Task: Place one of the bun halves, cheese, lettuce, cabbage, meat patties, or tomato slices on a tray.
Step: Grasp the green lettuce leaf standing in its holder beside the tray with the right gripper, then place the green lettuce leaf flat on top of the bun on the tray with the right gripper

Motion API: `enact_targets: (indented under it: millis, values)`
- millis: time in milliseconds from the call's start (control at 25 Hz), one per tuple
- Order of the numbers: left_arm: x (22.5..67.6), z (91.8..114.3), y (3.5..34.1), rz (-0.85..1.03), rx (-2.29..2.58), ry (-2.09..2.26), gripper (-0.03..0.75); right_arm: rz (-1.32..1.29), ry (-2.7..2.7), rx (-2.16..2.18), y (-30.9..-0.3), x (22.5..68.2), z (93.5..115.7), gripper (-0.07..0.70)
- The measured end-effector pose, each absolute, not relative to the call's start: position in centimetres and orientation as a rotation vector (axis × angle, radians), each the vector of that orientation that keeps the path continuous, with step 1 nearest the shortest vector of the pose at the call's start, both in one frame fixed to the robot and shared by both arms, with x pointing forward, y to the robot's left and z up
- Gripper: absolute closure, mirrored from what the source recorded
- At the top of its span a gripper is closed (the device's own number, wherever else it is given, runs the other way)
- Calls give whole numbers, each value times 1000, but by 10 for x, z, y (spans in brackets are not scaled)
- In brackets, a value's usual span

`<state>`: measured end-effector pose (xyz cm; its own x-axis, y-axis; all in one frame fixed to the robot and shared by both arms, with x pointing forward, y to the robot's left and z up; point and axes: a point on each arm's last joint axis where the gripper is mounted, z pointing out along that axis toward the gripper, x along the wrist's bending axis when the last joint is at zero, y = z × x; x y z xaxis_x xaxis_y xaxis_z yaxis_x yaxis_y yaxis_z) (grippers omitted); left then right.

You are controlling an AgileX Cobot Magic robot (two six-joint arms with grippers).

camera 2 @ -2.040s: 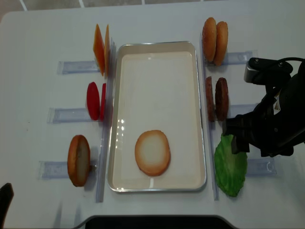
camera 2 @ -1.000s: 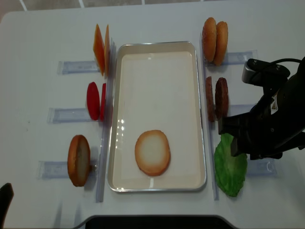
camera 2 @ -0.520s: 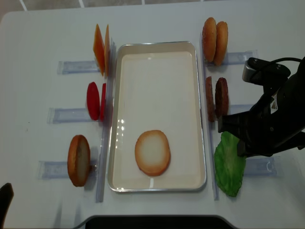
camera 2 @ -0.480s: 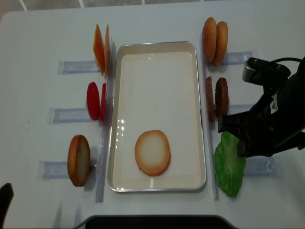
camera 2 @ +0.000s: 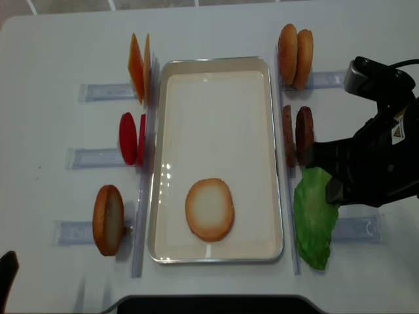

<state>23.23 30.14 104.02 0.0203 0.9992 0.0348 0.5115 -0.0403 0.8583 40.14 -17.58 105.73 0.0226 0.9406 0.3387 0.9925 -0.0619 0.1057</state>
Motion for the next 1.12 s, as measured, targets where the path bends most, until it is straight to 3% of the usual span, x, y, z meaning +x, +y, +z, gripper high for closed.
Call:
enact_targets:
  millis: [680,1120]
  values:
    - [232,1040,301,927,1630,1566,307,-550,-2054,-2087,-181,391,1091,617]
    - [232,1040,301,927,1630,1566,307,-1032,-1993,-1800,-153,404,1109,617]
